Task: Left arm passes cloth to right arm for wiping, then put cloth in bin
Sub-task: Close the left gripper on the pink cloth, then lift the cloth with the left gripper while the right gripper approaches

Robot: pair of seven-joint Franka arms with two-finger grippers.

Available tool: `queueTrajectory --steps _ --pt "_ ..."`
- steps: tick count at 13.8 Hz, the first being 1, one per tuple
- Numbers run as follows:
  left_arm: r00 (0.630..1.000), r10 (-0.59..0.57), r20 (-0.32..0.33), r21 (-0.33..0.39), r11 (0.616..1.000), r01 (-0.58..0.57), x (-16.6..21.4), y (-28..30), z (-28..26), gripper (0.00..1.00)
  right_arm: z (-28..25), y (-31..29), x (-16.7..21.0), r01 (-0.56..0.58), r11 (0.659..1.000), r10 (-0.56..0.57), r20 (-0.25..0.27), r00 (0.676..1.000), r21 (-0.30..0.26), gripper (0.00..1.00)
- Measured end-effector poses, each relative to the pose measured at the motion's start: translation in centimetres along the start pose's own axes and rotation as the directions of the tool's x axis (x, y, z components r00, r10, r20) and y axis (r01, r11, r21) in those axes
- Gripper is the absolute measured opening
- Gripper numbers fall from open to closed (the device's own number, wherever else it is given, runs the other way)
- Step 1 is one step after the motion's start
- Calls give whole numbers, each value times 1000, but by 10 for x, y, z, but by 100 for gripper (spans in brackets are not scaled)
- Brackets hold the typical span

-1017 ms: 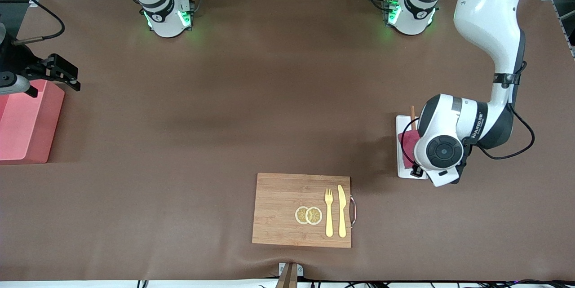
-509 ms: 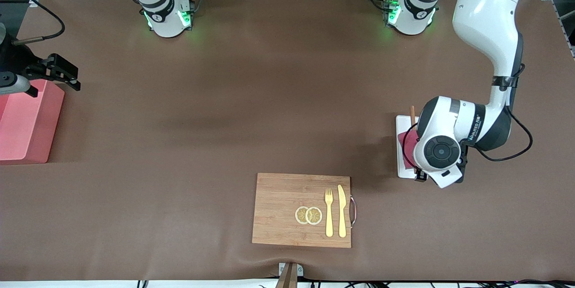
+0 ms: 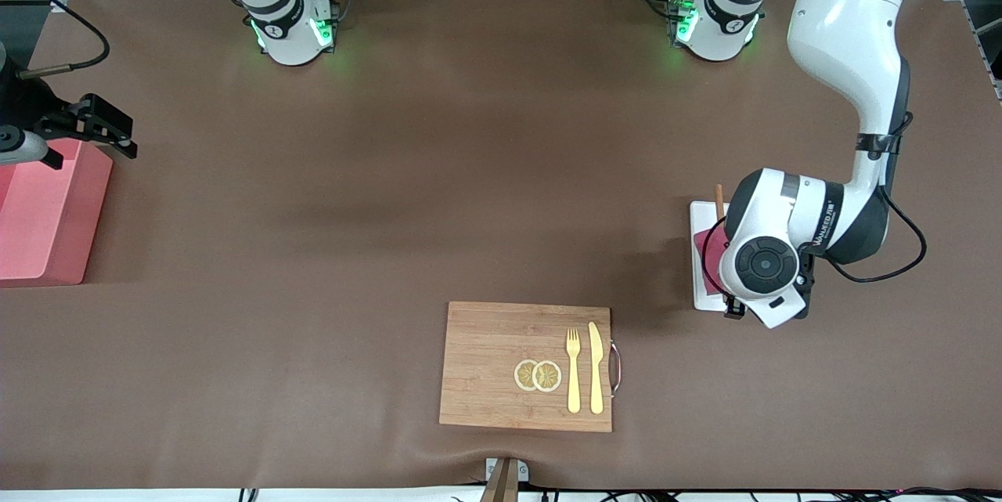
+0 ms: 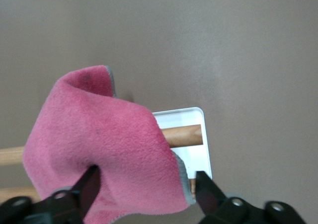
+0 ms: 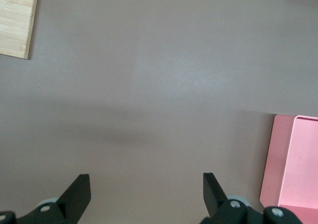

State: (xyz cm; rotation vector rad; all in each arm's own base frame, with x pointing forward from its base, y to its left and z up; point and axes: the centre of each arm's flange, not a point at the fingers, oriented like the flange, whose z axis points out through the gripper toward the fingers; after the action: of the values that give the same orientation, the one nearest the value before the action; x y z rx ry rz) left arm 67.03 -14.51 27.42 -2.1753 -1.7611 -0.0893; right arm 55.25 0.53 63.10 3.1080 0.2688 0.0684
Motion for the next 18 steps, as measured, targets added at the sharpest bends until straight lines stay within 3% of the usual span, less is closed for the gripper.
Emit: queueTrajectory --steps 7,11,13,16,18 --pt "1000 -1 -2 -3 1000 1 0 1 -1 7 0 0 0 0 1000 0 1 1000 0 100" --pt "1000 19 -11 -19 1000 -20 -17 1 -36 4 4 5 2 -9 1000 9 2 1000 0 100" --pt "999 51 -19 -60 997 -52 -36 -8 -77 4 12 13 7 -19 1000 19 -3 1000 0 100" --pt "991 131 -33 -163 977 -135 -91 -39 -157 4 57 15 28 -13 1000 12 56 998 16 100" --pt "980 201 1 -221 956 -195 -145 -70 -201 4 75 18 35 -20 1000 18 82 996 21 100"
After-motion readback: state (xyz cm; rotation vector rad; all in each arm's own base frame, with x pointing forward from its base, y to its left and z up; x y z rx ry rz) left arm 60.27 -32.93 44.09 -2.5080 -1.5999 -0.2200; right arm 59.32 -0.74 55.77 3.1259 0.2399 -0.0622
